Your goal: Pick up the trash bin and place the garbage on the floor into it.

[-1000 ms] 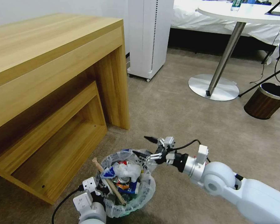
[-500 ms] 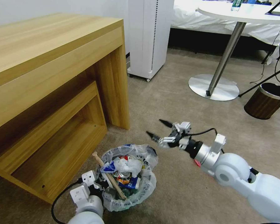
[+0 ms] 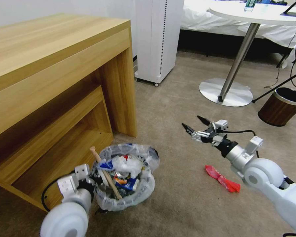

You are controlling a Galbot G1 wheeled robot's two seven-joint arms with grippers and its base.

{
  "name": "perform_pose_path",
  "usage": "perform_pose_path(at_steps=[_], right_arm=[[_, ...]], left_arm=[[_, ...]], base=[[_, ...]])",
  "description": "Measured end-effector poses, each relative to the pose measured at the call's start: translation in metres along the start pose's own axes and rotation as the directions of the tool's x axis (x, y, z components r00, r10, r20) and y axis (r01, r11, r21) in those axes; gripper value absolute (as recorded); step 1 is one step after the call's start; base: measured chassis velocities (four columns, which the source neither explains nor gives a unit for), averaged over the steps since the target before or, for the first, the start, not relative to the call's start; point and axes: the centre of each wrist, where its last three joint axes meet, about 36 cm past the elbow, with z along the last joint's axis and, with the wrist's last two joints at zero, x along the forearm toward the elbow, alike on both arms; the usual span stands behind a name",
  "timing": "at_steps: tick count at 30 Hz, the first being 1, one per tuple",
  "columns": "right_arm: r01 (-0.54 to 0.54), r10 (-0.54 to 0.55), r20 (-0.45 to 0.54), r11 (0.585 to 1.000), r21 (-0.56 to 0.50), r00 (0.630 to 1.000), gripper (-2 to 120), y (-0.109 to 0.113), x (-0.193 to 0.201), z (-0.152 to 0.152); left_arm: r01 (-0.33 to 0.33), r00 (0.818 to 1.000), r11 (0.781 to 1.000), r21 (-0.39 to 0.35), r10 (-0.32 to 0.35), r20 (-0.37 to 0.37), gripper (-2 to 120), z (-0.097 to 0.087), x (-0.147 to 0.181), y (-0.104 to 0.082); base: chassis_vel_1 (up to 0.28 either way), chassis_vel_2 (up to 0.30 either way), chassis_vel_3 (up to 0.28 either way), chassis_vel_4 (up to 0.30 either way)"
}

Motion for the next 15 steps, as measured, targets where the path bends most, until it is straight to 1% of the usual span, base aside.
perform_pose_path(at_steps=[2,3,4,6,7,8,9,10,11,12,13,15], right_arm=[[-0.075,0.076,-0.052,0.997,0.016,0.996,100,-0.006,0.010,0.004],[-0.140,0.143,-0.103,0.989,0.040,0.984,100,-0.010,0.016,0.005],[-0.140,0.143,-0.103,0.989,0.040,0.984,100,-0.010,0.016,0.005],[-0.236,0.251,-0.199,0.967,0.098,0.947,100,-0.026,0.028,0.006],[-0.257,0.277,-0.218,0.960,0.114,0.936,100,-0.031,0.031,0.007],[-0.257,0.277,-0.218,0.960,0.114,0.936,100,-0.031,0.031,0.007],[-0.327,0.359,-0.255,0.931,0.162,0.898,100,-0.046,0.037,0.008],[-0.362,0.400,-0.270,0.915,0.180,0.876,100,-0.053,0.039,0.007],[-0.375,0.414,-0.275,0.908,0.186,0.868,100,-0.056,0.040,0.006],[-0.421,0.464,-0.281,0.885,0.200,0.840,100,-0.066,0.041,0.004],[-0.421,0.464,-0.281,0.885,0.200,0.840,100,-0.066,0.041,0.004],[-0.472,0.511,-0.265,0.859,0.200,0.818,100,-0.080,0.042,0.000]], left_arm=[[-0.008,1.000,1.000,0.002,0.008,-0.008,0,-0.005,0.001,0.001],[-0.012,1.000,1.000,-0.001,0.012,-0.011,0,-0.007,0.001,0.001],[-0.012,1.000,1.000,-0.001,0.012,-0.011,0,-0.007,0.001,0.001],[-0.025,1.000,1.000,-0.006,0.025,-0.016,0,-0.010,0.000,0.000],[-0.030,0.999,1.000,-0.006,0.030,-0.017,0,-0.011,0.000,-0.001],[-0.030,0.999,1.000,-0.006,0.030,-0.017,0,-0.011,0.000,-0.001],[-0.036,0.999,0.999,-0.008,0.036,-0.020,0,-0.011,-0.002,-0.002],[-0.039,0.999,0.999,-0.011,0.038,-0.023,0,-0.010,-0.002,-0.002],[-0.039,0.999,0.999,-0.012,0.039,-0.023,0,-0.010,-0.002,-0.002],[-0.045,0.999,0.999,-0.015,0.045,-0.024,0,-0.008,-0.003,-0.003],[-0.045,0.999,0.999,-0.015,0.045,-0.024,0,-0.008,-0.003,-0.003],[-0.052,0.998,0.998,-0.022,0.052,-0.018,0,-0.006,-0.003,-0.004]], base=[[0.000,0.000,0.000,0.000],[0.000,0.000,0.000,0.000],[0.000,0.000,0.000,0.000],[0.000,0.000,0.000,0.000],[0.000,0.000,0.000,0.000],[0.000,0.000,0.000,0.000],[0.000,0.000,0.000,0.000],[0.000,0.000,0.000,0.000],[0.000,0.000,0.000,0.000],[0.000,0.000,0.000,0.000],[0.000,0.000,0.000,0.000],[0.000,0.000,0.000,0.000]])
